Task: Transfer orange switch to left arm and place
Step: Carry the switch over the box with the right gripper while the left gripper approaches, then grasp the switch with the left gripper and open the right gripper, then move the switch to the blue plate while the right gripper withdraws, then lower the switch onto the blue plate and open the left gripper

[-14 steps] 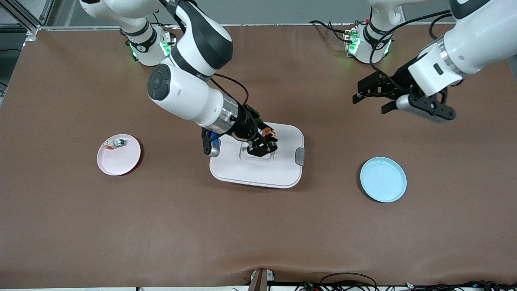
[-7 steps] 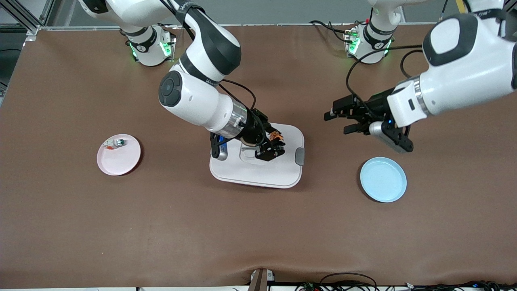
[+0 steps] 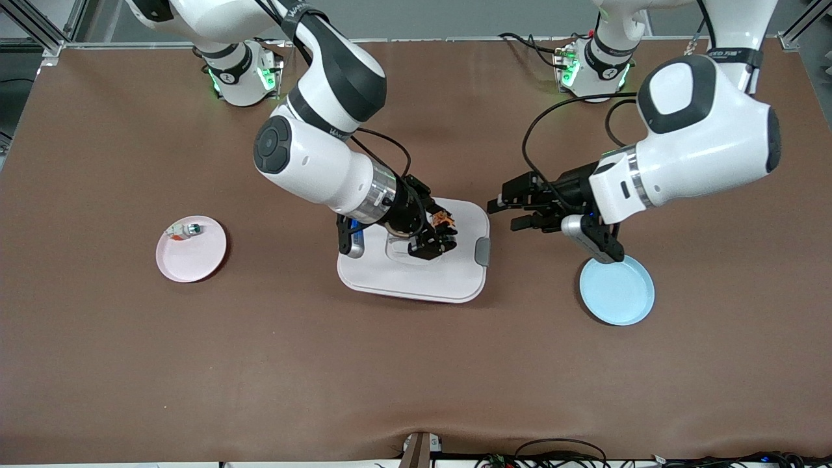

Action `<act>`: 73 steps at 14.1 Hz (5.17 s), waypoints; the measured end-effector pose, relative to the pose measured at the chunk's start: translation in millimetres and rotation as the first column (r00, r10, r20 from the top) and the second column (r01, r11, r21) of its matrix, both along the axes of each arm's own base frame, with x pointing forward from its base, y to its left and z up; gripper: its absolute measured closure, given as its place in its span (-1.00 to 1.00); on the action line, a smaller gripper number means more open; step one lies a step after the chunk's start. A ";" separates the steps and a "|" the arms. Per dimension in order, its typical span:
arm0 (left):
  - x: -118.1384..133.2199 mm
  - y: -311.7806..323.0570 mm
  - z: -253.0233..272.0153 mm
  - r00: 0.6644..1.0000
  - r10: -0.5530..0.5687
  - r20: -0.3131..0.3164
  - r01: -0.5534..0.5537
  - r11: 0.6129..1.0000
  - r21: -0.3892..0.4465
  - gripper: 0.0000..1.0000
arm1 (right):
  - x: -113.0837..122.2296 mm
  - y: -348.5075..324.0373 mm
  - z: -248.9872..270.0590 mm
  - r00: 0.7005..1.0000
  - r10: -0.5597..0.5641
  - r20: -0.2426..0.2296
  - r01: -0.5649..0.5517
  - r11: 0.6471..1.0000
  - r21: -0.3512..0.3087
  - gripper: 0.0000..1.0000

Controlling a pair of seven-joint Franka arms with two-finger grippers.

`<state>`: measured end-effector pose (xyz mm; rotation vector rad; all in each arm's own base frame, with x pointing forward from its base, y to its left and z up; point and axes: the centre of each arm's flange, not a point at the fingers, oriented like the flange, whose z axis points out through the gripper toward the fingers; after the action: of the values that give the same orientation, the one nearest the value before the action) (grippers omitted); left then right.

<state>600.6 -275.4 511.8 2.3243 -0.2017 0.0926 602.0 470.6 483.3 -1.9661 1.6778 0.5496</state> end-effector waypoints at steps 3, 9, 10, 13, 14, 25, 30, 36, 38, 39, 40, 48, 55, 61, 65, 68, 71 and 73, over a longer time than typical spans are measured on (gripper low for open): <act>-3.4 -31.2 -22.9 0.998 0.061 -0.005 -0.061 0.998 -0.030 -0.30 | -0.2 -2.3 -2.4 0.998 -0.027 -0.053 0.027 1.000 0.000 -0.44; -20.8 -68.2 -51.9 0.996 0.082 -0.027 -0.082 0.996 -0.018 -0.14 | -0.8 -1.9 -2.4 0.994 -0.057 -0.088 0.058 0.998 0.008 -0.44; -22.5 -70.6 -55.1 0.996 0.078 -0.032 -0.078 0.997 -0.015 -0.15 | -0.8 -1.9 -2.4 0.994 -0.057 -0.088 0.058 0.998 0.009 -0.44; -24.3 -73.8 -58.5 0.996 0.076 -0.041 -0.077 0.997 -0.017 0.02 | -1.1 -1.2 -3.4 0.994 -0.056 -0.090 0.057 0.998 0.008 -0.44; -24.7 -74.8 -57.7 0.996 0.077 -0.043 -0.078 0.997 -0.022 0.22 | -0.8 -0.9 -5.7 0.994 -0.056 -0.092 0.057 0.998 0.006 -0.44; -12.1 -54.0 -62.0 0.997 0.073 0.014 -0.073 0.996 0.053 0.32 | 0.3 -5.1 -1.4 0.993 -0.039 -0.107 0.039 0.999 -0.004 -1.00; 9.1 1.1 -66.4 0.996 -0.010 0.092 -0.013 0.967 0.253 0.32 | 18.5 -68.5 1.9 0.966 0.250 -0.071 -0.253 0.967 -0.039 -1.00; 28.9 107.4 -89.6 0.934 -0.338 0.113 0.240 0.830 0.504 0.32 | 34.9 -208.9 11.2 0.732 0.681 -0.027 -0.680 0.728 -0.084 -1.00; 31.5 130.6 -101.6 0.881 -0.463 0.095 0.331 0.747 0.577 0.32 | 39.1 -261.7 15.2 0.650 0.759 -0.019 -0.757 0.646 -0.095 -1.00; 32.7 139.9 -110.0 0.849 -0.521 0.083 0.373 0.703 0.605 0.32 | 39.8 -288.2 18.1 0.609 0.793 -0.018 -0.790 0.604 -0.105 -1.00; 33.8 148.3 -120.5 0.813 -0.578 0.068 0.417 0.660 0.624 0.32 | 39.7 -314.0 20.0 0.564 0.825 -0.020 -0.821 0.559 -0.113 -1.00; 40.4 191.1 -199.3 0.434 -0.898 -0.066 0.649 0.261 0.715 0.32 | 29.8 -457.7 23.4 0.222 0.967 -0.126 -0.969 0.205 -0.139 -1.00; 30.5 236.1 -275.6 0.198 -0.980 -0.031 0.652 0.108 0.751 0.32 | 23.4 -489.5 37.2 0.167 0.977 -0.132 -0.978 0.148 -0.147 -1.00; 31.9 236.3 -303.8 0.098 -0.995 -0.025 0.630 0.042 0.775 0.32 | 19.9 -518.2 45.8 0.175 0.979 -0.108 -0.975 0.156 -0.161 -1.00; 32.8 235.8 -306.4 0.092 -0.996 -0.020 0.621 0.042 0.783 0.32 | 19.5 -521.9 47.1 0.175 0.979 -0.104 -0.974 0.157 -0.164 -1.00; 33.6 245.1 -315.0 0.111 -0.994 -0.003 0.612 0.066 0.788 0.26 | 19.1 -522.3 49.2 0.175 0.978 -0.110 -0.973 0.155 -0.169 -1.00; 34.3 256.0 -320.0 0.137 -0.991 0.007 0.607 0.089 0.789 -0.25 | 14.6 -528.7 64.8 0.188 0.975 -0.114 -0.967 0.164 -0.197 -1.00; 39.7 254.4 -312.4 0.176 -0.984 0.014 0.590 0.117 0.799 -0.66 | 9.9 -535.2 74.0 0.206 0.972 -0.116 -0.962 0.179 -0.207 -1.00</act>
<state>640.3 -20.9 199.4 2.2816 -2.2756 0.1300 611.9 -64.6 557.4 -3.0779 0.1159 0.7044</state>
